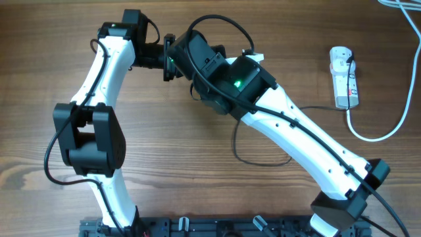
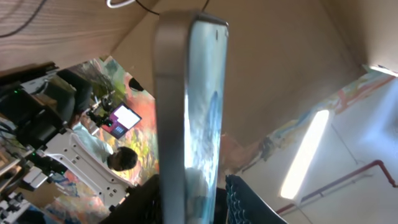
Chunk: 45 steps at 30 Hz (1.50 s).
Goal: Plug charger to phone and switch on socket
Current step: 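Release the phone from the right gripper and move it toward the cable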
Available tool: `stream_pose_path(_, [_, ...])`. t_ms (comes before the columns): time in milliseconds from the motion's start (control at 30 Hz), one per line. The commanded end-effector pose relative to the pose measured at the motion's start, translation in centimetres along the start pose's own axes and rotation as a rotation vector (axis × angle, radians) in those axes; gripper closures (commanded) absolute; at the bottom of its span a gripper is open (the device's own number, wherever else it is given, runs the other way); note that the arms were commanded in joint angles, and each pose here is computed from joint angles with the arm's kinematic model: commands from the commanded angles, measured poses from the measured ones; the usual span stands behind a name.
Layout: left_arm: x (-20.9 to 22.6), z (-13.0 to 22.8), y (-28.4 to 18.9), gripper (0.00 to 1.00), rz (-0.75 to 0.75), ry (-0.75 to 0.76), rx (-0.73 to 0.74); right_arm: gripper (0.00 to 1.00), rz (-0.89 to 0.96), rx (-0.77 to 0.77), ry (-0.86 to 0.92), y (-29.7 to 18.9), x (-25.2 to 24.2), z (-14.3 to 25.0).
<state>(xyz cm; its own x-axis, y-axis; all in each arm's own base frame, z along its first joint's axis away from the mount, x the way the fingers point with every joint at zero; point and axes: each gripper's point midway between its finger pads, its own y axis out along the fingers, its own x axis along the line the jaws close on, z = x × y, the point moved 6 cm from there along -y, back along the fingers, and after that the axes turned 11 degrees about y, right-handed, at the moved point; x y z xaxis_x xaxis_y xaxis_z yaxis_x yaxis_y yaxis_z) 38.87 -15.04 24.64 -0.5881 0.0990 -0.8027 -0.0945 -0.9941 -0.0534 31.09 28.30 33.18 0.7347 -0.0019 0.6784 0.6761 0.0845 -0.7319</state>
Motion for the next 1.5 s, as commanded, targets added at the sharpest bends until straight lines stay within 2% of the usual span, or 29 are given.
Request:
stream_pose_path(0, [-1.5,1.5,0.0,0.66,0.028,0.049,0.025,0.94,-0.049,0.024,0.046,-2.0,1.3,-0.7])
stream_pose_path(167, [-1.5,1.5,0.0,0.69,0.029,0.049,0.026,0.95,-0.048,0.025,0.046,-2.0,1.3,-0.7])
stream_pose_path(333, [-1.5,1.5,0.0,0.78,0.028,0.049,0.025,0.96,-0.048,0.025,0.044,-2.0,1.3,-0.7])
stream_pose_path(467, [-1.5,1.5,0.0,0.83,0.028,0.049,0.025,0.89,-0.041,0.034,0.042,-2.0,1.2,-0.6])
stream_pose_path(600, [-1.5,1.5,0.0,0.96,0.028,0.049,0.025,0.82,-0.040,0.032,0.028,-2.0,1.1,-0.6])
stream_pose_path(633, [-1.5,1.5,0.0,0.96,0.028,0.050,0.025,0.80,-0.041,0.031,0.007,-2.0,1.2,-0.6])
stream_pose_path(667, [-1.5,1.5,0.0,0.96,0.028,0.050,0.025,0.76,-0.041,0.030,-0.004,-2.0,1.2,-0.6])
stream_pose_path(733, [-1.5,1.5,0.0,0.96,0.028,0.050,0.025,0.61,-0.041,0.028,-0.020,-2.0,1.1,-0.7])
stream_pose_path(800, [-1.5,1.5,0.0,0.96,0.028,0.050,0.025,0.40,-0.059,0.007,-0.070,-2.1,1.4,-0.9])
stream_pose_path(867, [-1.4,1.4,0.0,0.96,0.022,0.055,0.019,0.25,-0.089,-0.028,-0.143,-2.5,1.8,-1.5])
stream_pose_path(933, [-1.3,1.2,0.0,0.96,0.002,0.068,0.000,0.15,-0.119,-0.056,-0.229,-3.3,2.3,-2.1])
stream_pose_path(967, [-1.1,0.9,0.0,0.96,-0.017,0.077,-0.018,0.02,-0.132,-0.063,-0.304,-4.0,2.5,-2.5])
stream_pose_path(1233, [1.8,-2.2,-1.0,0.96,-0.306,0.093,-0.283,0.00,-0.194,-0.125,-0.811,-8.7,4.9,-7.6])
stream_pose_path(1333, [2.8,-3.2,-1.7,0.96,-0.418,0.128,-0.370,0.00,-0.099,-0.122,-0.860,-8.8,4.4,-10.8])
stream_pose_path(1467, [3.6,-4.0,-2.5,0.96,-0.532,0.206,-0.432,0.00,0.065,-0.029,-0.977,-7.0,3.2,-13.8])
